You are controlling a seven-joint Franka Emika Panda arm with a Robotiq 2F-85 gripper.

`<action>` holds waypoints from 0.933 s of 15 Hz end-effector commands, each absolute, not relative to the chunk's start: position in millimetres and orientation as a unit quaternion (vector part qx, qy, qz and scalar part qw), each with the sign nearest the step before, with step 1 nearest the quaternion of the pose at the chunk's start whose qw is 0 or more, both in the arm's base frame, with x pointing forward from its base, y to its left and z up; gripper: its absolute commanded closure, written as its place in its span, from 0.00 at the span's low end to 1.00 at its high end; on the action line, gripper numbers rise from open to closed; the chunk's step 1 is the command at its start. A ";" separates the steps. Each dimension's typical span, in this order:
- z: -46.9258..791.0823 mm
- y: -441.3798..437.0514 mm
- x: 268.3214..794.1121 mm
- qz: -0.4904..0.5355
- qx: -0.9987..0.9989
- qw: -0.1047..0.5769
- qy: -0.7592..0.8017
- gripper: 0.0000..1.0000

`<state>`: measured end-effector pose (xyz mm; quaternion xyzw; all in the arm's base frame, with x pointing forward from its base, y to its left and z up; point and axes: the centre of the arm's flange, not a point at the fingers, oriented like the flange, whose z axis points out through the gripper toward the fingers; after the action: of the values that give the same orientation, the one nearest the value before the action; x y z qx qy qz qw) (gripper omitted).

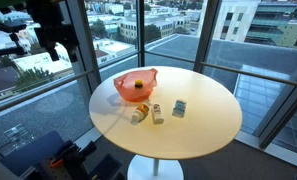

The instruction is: Put the white bottle into the carrier bag

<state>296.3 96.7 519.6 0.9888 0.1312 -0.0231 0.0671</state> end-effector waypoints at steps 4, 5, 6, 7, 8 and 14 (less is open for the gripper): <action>519.7 96.7 296.3 -0.023 0.989 0.067 0.131 0.00; 519.7 96.7 296.3 -0.023 0.989 0.067 0.131 0.00; 520.4 95.4 298.5 -0.021 0.989 0.072 0.127 0.00; 522.8 92.5 302.4 -0.019 0.990 0.076 0.120 0.00; 525.8 89.9 306.2 -0.014 0.990 0.084 0.115 0.00; 542.6 67.6 340.9 0.015 0.991 0.107 0.084 0.00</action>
<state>314.6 77.2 531.0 0.9891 0.1075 0.0062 0.1004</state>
